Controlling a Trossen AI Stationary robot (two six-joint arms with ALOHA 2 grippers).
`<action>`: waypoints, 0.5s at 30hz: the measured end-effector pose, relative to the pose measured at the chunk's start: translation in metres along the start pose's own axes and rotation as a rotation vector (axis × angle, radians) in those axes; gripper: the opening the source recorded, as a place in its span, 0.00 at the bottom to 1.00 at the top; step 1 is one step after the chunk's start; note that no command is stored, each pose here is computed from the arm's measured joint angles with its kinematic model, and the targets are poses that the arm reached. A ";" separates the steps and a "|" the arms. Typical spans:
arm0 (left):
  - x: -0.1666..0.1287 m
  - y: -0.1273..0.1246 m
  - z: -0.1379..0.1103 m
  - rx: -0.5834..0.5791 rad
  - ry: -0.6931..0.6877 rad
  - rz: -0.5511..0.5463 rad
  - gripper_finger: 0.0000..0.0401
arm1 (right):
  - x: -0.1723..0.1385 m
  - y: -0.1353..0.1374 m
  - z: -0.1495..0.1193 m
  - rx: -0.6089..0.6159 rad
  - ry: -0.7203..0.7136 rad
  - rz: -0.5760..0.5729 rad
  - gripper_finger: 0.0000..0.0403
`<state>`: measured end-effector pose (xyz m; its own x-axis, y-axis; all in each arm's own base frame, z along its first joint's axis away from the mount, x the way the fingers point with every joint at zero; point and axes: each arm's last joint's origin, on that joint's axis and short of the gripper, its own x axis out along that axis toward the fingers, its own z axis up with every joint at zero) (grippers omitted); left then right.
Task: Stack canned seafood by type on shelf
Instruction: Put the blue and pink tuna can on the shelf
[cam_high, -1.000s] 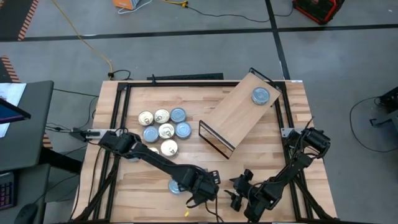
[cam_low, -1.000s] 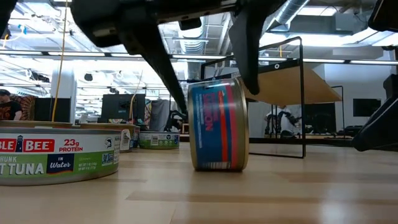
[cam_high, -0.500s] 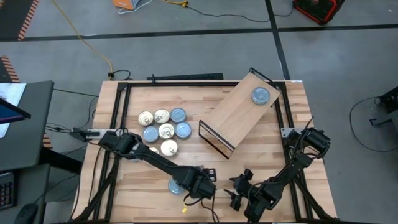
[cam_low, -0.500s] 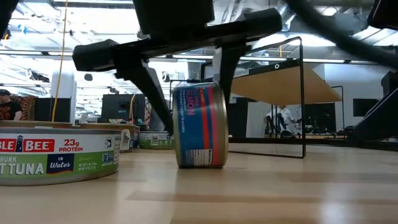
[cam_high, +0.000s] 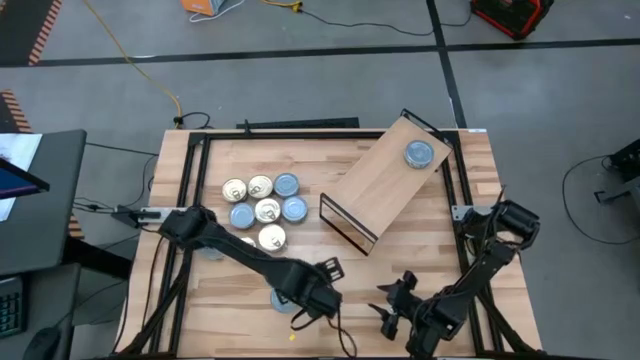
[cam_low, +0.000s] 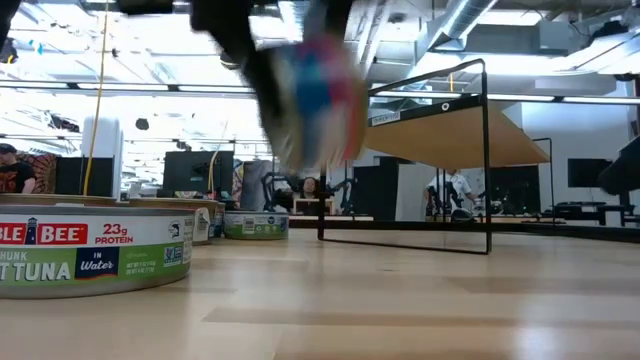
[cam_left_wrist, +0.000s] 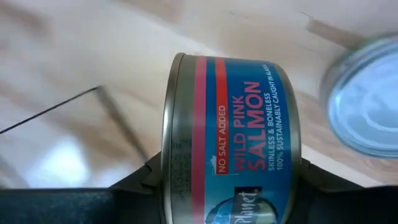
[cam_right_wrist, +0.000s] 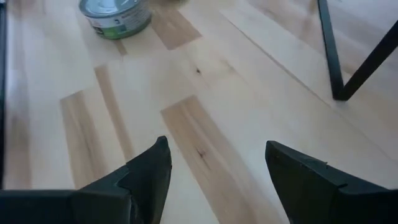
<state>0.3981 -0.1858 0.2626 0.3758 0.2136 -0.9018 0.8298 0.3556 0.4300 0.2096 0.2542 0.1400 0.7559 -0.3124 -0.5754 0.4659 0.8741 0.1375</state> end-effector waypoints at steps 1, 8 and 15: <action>-0.009 0.004 -0.002 -0.026 -0.032 0.029 0.43 | -0.002 0.000 0.001 -0.004 -0.002 0.001 0.71; -0.083 0.038 -0.030 -0.160 -0.337 0.247 0.43 | 0.003 -0.009 -0.001 -0.013 -0.011 -0.036 0.71; -0.096 0.079 -0.070 -0.197 -0.419 0.383 0.43 | 0.004 -0.012 -0.001 0.019 -0.015 -0.046 0.71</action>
<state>0.3985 -0.1146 0.3858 0.7971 -0.0029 -0.6039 0.5258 0.4950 0.6917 0.2068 0.2432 0.1347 0.7405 -0.3576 -0.5691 0.5088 0.8515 0.1270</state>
